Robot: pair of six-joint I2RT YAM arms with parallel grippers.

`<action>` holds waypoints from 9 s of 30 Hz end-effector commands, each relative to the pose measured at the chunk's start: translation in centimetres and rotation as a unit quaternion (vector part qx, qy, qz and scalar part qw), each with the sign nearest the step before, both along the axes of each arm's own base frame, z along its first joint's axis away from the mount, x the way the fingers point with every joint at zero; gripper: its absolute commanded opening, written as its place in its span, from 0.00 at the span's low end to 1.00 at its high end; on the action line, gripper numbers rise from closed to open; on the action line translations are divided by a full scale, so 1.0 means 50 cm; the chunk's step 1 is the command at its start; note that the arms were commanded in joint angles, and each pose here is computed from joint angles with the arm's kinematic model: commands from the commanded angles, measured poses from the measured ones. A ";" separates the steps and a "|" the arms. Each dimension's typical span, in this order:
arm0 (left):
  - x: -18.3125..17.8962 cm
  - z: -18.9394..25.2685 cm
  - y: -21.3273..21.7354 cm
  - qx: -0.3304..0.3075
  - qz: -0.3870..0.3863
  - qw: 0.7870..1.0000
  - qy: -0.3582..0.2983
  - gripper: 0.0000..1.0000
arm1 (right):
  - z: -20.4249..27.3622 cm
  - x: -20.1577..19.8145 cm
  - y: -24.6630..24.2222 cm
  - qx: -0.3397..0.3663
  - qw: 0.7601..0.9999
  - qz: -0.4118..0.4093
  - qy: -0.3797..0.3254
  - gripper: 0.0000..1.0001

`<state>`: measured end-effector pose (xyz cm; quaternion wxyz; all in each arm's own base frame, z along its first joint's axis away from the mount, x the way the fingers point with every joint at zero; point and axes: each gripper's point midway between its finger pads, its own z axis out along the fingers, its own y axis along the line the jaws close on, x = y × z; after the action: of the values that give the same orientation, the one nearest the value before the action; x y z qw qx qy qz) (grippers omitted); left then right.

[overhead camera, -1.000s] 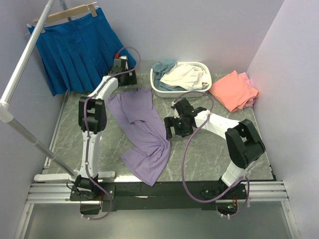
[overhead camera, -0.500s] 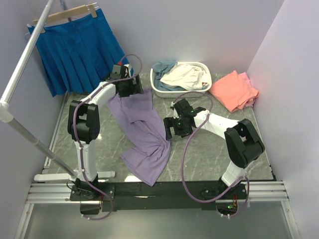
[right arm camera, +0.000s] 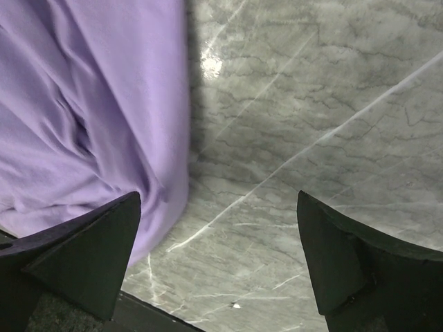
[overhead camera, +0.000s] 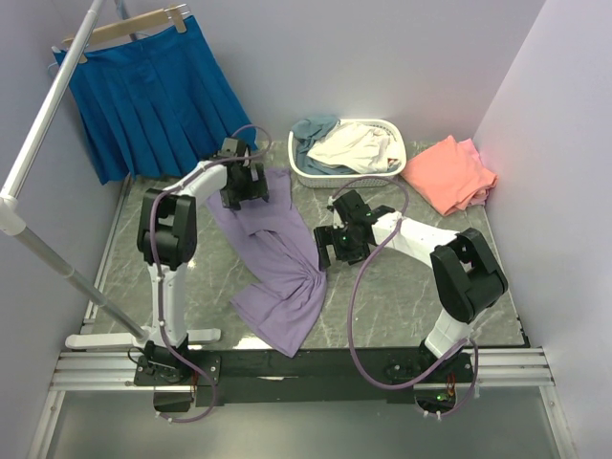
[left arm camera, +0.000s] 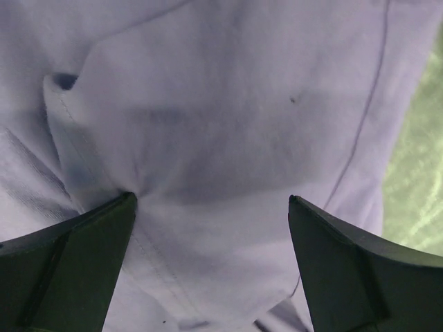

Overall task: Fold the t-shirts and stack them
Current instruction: Fold the tshirt

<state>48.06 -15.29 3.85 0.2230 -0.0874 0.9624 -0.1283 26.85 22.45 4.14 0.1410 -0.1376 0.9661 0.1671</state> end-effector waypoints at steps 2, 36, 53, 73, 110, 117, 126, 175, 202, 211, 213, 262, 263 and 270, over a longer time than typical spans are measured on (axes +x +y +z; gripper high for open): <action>0.036 -0.054 0.077 0.115 0.026 0.993 0.024 0.99 | 0.018 -0.018 -0.009 0.000 1.000 0.005 -0.007 1.00; -0.130 0.249 -0.098 0.029 -0.011 0.986 -0.166 1.00 | 0.002 -0.172 0.096 0.124 0.984 0.089 0.090 1.00; -0.616 0.093 -0.007 0.058 0.139 0.988 0.026 0.99 | -0.019 -0.209 0.103 0.119 0.986 0.078 0.092 0.82; -0.693 -0.031 0.053 0.146 0.190 0.967 0.086 0.99 | -0.041 -0.217 0.132 0.085 0.990 0.076 0.083 0.80; -0.823 -0.059 -0.050 0.050 0.108 0.979 0.163 0.01 | -0.061 -0.252 0.007 -0.019 0.997 0.046 0.064 0.00; -0.904 -0.063 -0.058 0.052 0.096 0.974 0.197 0.13 | -0.054 -0.269 -0.024 -0.038 0.996 0.046 0.065 0.37; -0.903 -0.064 -0.061 0.074 0.099 0.975 0.184 0.64 | -0.042 -0.282 -0.012 0.000 0.997 0.029 0.071 1.00; -0.852 0.030 -0.062 0.059 0.129 0.986 0.086 0.01 | 0.060 -0.250 0.062 0.082 0.994 0.064 0.016 0.00; -0.415 0.115 0.016 0.084 0.203 0.972 -0.084 0.01 | 0.119 0.089 0.188 0.080 0.994 0.072 -0.029 0.00; -0.310 0.038 0.072 0.103 0.215 0.969 -0.060 0.01 | 0.090 0.214 0.218 0.091 0.993 0.065 -0.019 0.00; -0.292 0.030 0.089 0.107 0.224 0.967 -0.058 0.01 | 0.084 0.246 0.222 0.098 0.993 0.062 -0.024 0.00; -0.158 0.055 0.049 0.050 0.168 0.976 -0.126 0.99 | 0.036 0.251 0.302 0.145 0.985 0.090 -0.009 0.50; -0.148 0.057 0.055 0.053 0.171 0.975 -0.132 0.99 | 0.029 0.259 0.300 0.145 0.986 0.086 -0.010 0.51; -0.106 0.057 0.094 0.084 0.193 0.965 -0.154 0.99 | 0.025 0.341 0.292 0.160 0.985 0.055 -0.035 0.52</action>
<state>39.65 -11.72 4.51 0.3429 -0.2257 0.9114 -0.0280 40.99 37.14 5.44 0.1576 -0.1883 0.9156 0.3183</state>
